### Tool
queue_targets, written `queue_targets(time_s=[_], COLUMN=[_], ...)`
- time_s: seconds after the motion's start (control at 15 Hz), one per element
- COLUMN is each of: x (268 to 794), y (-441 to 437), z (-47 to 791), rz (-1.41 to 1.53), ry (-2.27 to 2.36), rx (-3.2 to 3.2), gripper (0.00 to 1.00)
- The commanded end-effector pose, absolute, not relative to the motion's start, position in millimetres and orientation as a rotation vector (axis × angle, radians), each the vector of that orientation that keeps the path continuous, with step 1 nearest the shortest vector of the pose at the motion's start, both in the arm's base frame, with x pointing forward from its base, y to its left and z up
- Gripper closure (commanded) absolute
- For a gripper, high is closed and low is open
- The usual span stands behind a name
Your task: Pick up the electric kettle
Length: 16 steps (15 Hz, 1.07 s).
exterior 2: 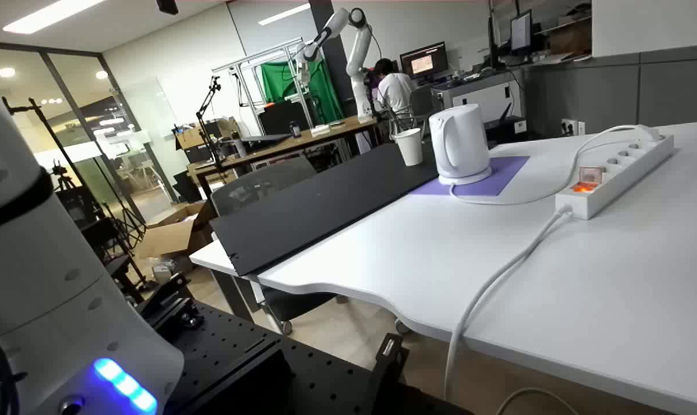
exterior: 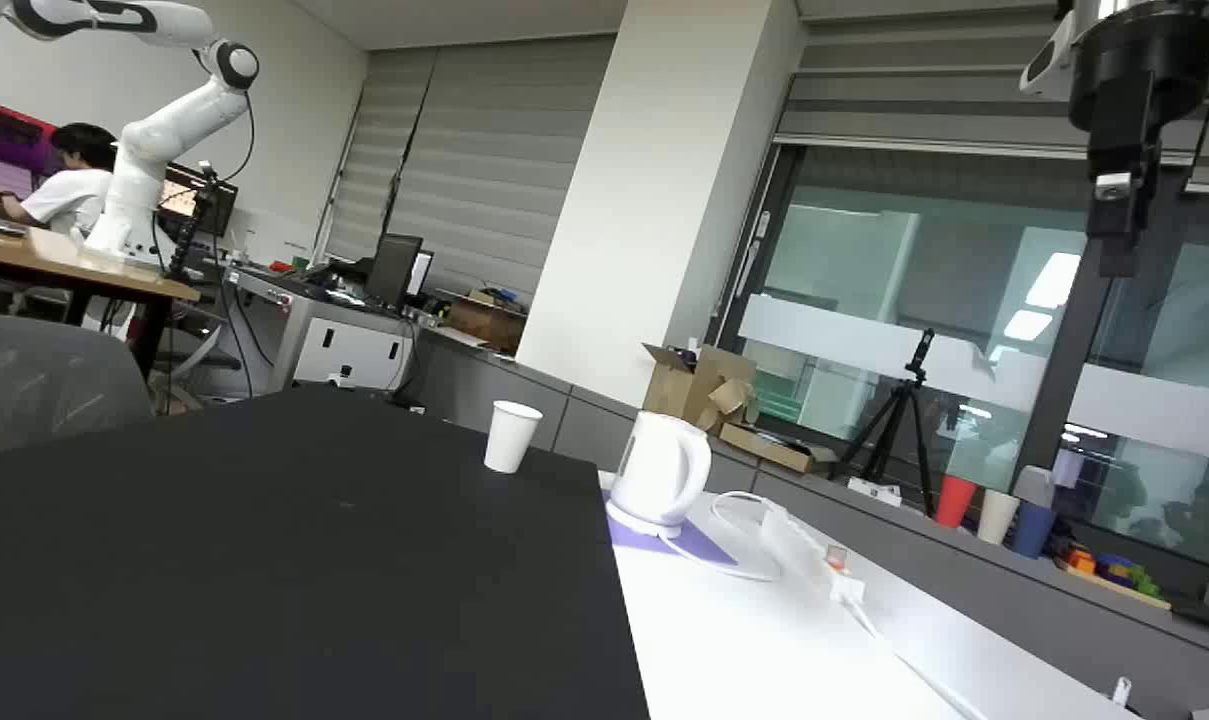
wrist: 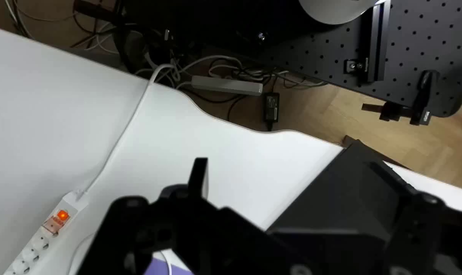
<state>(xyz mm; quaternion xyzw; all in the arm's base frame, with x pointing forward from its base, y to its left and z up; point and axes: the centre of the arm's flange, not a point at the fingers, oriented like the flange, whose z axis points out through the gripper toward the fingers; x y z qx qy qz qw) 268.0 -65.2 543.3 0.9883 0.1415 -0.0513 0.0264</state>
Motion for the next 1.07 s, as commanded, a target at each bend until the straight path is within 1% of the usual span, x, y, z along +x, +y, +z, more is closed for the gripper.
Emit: queue_targets(time_s=[0.0,0.53,0.6,0.73,1.0], x=[268.0,267.9,274.1,295.4,364.9], y=[-65.2,-65.2,-72.8,-94.8,-158.6], z=[543.4,543.6,543.1,547.4,548.5], rz=[-0.157,-0.156,-0.097,-0.039,0.090], ry=[0.437,0.438,0.423,0.434,0.398], rx=[3.053,3.053,3.042,3.004,2.932], gripper=[0.00,0.00,0.00,0.00,0.00])
